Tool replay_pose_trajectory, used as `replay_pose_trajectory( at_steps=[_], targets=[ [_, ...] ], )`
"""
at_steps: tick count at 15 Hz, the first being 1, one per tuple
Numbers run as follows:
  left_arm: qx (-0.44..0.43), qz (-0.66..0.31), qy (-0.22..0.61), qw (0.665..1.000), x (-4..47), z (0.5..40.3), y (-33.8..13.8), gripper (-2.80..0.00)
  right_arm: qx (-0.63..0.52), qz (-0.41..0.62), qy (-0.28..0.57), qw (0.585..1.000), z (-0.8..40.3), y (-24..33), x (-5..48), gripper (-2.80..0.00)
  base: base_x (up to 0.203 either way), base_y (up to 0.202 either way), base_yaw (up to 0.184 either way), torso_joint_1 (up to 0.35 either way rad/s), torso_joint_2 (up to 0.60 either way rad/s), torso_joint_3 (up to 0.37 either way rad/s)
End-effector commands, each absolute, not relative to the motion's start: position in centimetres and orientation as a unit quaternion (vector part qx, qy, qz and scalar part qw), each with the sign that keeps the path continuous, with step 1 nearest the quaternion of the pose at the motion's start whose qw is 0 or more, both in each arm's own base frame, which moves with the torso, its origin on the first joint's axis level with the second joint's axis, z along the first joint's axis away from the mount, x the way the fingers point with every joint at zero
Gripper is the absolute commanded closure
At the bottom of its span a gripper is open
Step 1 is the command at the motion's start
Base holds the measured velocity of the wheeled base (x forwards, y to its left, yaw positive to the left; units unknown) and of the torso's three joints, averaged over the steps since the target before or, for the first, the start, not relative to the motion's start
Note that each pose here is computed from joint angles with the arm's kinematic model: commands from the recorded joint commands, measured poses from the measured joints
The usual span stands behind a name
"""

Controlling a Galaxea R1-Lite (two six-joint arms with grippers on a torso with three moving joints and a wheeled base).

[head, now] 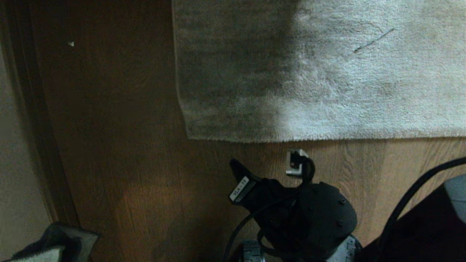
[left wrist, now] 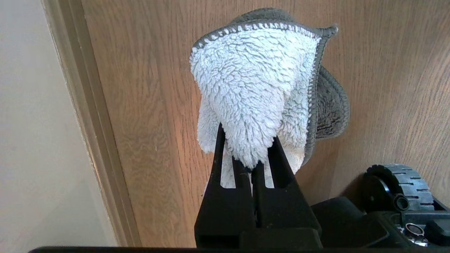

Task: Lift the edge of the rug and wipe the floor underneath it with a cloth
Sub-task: Lay down the carpet

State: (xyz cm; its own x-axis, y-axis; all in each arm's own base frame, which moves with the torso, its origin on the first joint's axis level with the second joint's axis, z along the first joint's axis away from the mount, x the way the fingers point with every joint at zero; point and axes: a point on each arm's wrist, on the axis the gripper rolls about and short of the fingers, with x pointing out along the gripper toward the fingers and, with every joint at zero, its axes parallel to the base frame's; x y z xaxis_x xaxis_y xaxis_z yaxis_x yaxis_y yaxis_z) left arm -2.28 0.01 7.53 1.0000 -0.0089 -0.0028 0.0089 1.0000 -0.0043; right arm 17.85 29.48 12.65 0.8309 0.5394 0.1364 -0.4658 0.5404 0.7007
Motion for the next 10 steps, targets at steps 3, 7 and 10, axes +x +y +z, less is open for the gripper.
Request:
replay_pose_trajectory(
  at_steps=[3,7,10],
  targets=[
    [-0.002,-0.005,0.002,1.000,-2.3,7.5,0.0,0.00,0.388,0.276,0.022,0.879,13.4,28.3,18.4,0.00,0.000,0.000,0.000,0.000,0.00,0.000],
    [-0.002,-0.005,0.001,1.000,-2.3,7.5,0.0,0.00,0.369,0.242,0.003,0.897,13.4,27.0,20.1,0.00,0.000,0.000,0.000,0.000,0.00,0.000],
    [-0.002,-0.005,0.002,1.000,-2.3,7.5,0.0,0.00,0.344,0.219,0.000,0.913,13.1,25.4,20.7,0.00,0.000,0.000,0.000,0.000,0.00,0.000]
  ],
)
